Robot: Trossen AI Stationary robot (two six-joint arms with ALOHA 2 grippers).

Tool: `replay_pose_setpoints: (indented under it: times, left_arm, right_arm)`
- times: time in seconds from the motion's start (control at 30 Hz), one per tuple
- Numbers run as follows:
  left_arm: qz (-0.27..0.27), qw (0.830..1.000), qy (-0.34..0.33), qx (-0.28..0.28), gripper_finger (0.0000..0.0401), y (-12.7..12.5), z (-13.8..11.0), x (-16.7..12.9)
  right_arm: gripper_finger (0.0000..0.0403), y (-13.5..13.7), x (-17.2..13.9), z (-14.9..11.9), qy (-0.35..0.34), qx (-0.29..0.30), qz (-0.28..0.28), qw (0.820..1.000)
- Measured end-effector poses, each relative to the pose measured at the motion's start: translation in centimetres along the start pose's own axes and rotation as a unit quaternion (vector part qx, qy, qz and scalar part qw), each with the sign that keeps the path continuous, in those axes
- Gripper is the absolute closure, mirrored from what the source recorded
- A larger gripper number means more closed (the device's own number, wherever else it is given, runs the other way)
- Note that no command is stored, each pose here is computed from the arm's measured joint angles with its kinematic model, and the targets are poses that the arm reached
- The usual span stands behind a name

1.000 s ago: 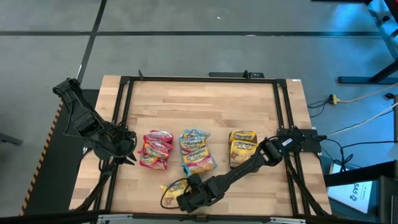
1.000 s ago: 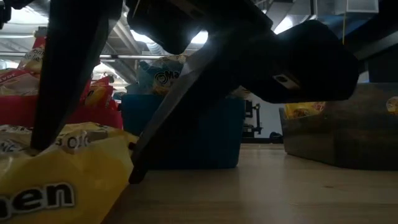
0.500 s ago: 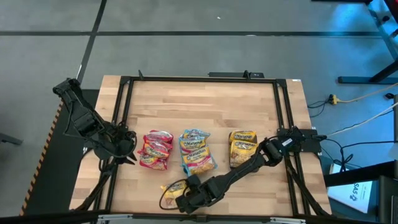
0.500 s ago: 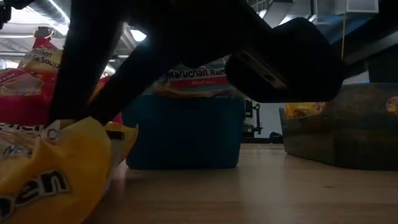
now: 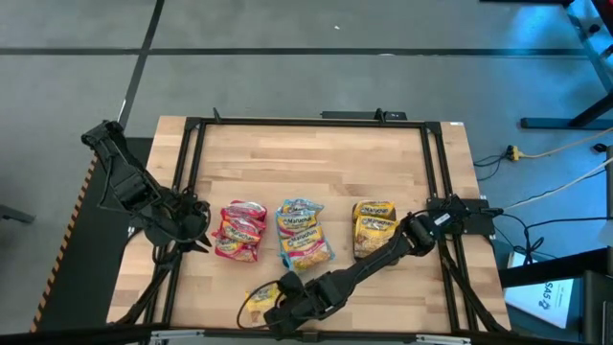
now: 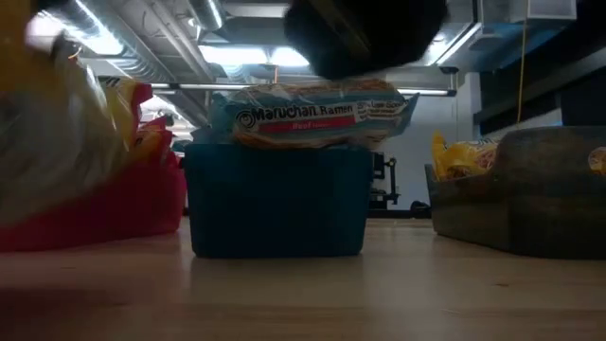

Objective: Sort Maruchan noodles
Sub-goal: Put the yellow noodle pack into the black bin

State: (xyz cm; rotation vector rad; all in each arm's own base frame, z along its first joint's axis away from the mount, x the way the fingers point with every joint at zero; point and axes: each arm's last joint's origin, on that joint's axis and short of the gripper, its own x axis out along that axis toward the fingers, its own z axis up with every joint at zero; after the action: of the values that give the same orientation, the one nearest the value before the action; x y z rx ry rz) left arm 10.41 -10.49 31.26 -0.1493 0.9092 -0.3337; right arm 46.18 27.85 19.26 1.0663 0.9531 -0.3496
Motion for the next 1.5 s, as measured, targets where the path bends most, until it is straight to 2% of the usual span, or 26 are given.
replay_pose_setpoints:
  times: [0.13, 0.53, 0.63, 0.97, 1.13, 1.33, 1.5]
  left_arm:
    - [0.009, 1.000, -0.006, 0.000, 0.0330, 0.1, 0.0, 0.0]
    - [0.010, 1.000, -0.007, -0.001, 0.0330, 0.1, 0.0, 0.0]
    - [0.010, 1.000, -0.007, -0.001, 0.0330, 0.1, 0.0, 0.0]
    - [0.018, 1.000, -0.001, 0.001, 0.0330, 0.2, -0.1, 0.0]
    - [0.029, 1.000, 0.002, 0.003, 0.0330, 0.3, -0.2, 0.0]
    - [0.042, 0.999, 0.001, 0.004, 0.0330, 0.4, -0.3, 0.0]
    - [0.072, 0.997, -0.023, -0.016, 0.0330, 0.6, -0.2, 0.0]
  right_arm:
    - [0.0402, 1.5, -2.2, 0.7, -0.046, -0.028, 0.015, 0.998]
    - [0.0403, 2.6, -9.0, 2.3, -0.153, -0.086, 0.004, 0.984]
    - [0.0403, 2.5, -11.1, 2.4, -0.171, -0.102, -0.013, 0.980]
    - [0.0403, 0.1, -19.7, 2.1, -0.214, -0.155, -0.128, 0.956]
    - [0.0403, -1.5, -23.9, 1.8, -0.245, -0.143, -0.169, 0.944]
    - [0.0403, -1.9, -26.1, 1.5, -0.275, -0.194, -0.165, 0.927]
    - [0.0403, -3.5, -25.5, 1.5, -0.264, -0.215, -0.201, 0.919]
